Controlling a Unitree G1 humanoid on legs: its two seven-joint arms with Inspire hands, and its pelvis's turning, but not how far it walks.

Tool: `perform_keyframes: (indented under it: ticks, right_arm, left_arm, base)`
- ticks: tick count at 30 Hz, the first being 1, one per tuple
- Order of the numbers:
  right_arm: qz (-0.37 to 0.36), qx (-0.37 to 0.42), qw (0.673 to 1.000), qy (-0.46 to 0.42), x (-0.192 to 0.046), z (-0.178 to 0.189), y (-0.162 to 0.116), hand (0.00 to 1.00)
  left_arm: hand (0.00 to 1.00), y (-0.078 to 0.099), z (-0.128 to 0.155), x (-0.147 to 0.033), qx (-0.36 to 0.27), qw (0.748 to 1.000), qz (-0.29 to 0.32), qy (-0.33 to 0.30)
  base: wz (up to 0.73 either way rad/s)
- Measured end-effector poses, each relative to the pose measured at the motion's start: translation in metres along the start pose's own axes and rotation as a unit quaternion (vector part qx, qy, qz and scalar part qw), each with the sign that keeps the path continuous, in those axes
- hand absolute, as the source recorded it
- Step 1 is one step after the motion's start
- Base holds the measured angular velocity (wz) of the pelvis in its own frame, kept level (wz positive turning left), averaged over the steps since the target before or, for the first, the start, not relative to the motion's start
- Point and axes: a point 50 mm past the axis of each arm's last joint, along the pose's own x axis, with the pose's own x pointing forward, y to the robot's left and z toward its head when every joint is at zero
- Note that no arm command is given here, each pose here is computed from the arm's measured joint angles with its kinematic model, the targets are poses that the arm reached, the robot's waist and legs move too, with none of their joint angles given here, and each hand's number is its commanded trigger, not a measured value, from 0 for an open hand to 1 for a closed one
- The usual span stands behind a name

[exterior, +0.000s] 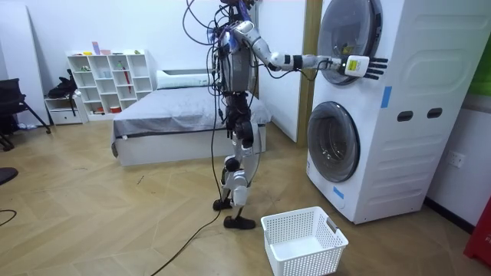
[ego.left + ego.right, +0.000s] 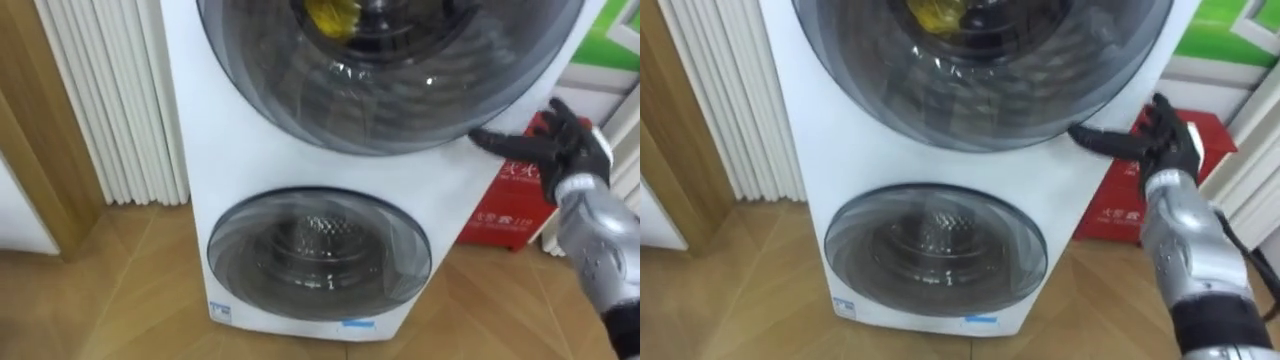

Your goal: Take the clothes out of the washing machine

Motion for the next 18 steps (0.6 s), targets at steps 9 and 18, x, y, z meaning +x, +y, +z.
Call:
perform_keyframes:
  ticks: [9,18]
  right_arm:
    - [0.005,-0.028,0.999,-0.041,0.007,0.031,-0.001,0.00]
    - [0.009,-0.049,0.998,-0.039,0.007,0.032,0.002,0.00]
  left_arm:
    - [0.00,0.005,0.006,-0.001,0.003,1.000,0.008,-0.013]
    - [0.00,0.004,0.000,0.000,0.018,1.000,0.004,0.006]
  base:
    - [-0.07]
    - [-0.01]
